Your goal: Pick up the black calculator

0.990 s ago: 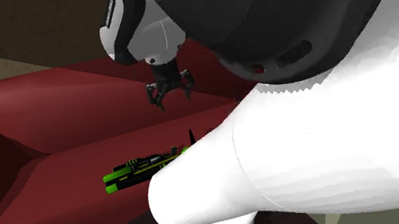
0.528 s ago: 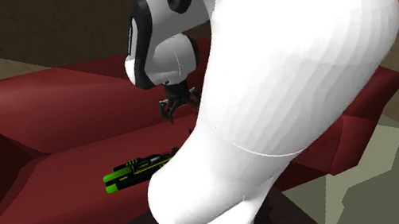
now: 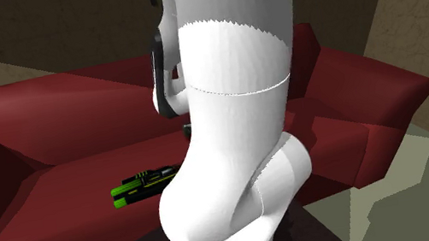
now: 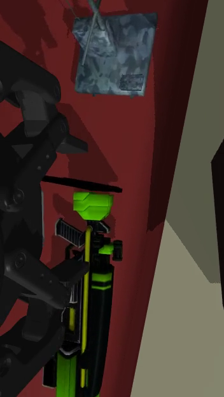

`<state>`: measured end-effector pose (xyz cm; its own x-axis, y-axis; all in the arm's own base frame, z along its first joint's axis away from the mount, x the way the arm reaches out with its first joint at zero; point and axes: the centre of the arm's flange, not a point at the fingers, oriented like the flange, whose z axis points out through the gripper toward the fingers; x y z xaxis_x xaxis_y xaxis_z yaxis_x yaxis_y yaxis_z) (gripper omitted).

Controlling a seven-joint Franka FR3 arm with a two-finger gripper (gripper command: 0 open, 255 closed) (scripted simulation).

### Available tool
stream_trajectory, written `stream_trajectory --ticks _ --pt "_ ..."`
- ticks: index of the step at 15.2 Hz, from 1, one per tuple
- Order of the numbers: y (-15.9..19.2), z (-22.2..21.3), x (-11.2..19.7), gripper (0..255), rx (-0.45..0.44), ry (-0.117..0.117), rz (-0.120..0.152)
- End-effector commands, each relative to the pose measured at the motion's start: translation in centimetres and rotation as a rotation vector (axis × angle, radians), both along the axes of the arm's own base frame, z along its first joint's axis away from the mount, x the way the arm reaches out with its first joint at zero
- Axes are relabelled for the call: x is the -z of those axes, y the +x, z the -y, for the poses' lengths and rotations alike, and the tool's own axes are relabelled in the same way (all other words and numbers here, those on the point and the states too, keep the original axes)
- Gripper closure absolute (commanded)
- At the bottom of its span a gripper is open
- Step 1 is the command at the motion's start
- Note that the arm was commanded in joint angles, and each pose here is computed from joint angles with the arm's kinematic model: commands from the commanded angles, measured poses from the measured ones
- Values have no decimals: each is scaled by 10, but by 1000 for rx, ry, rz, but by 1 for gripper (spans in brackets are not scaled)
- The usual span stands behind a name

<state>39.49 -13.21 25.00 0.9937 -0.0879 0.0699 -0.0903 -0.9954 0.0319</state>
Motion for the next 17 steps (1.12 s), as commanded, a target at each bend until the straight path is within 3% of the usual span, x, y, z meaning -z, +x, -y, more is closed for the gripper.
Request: stream_trajectory --ticks 1,5,15,16,17 --pt "9 8 27 0 -2 4 5" --pt "24 24 75 0 -3 18 12" --pt "26 25 121 0 -3 20 13" --pt "25 25 121 255 -3 20 13" --pt "25 25 121 255 -3 20 13"
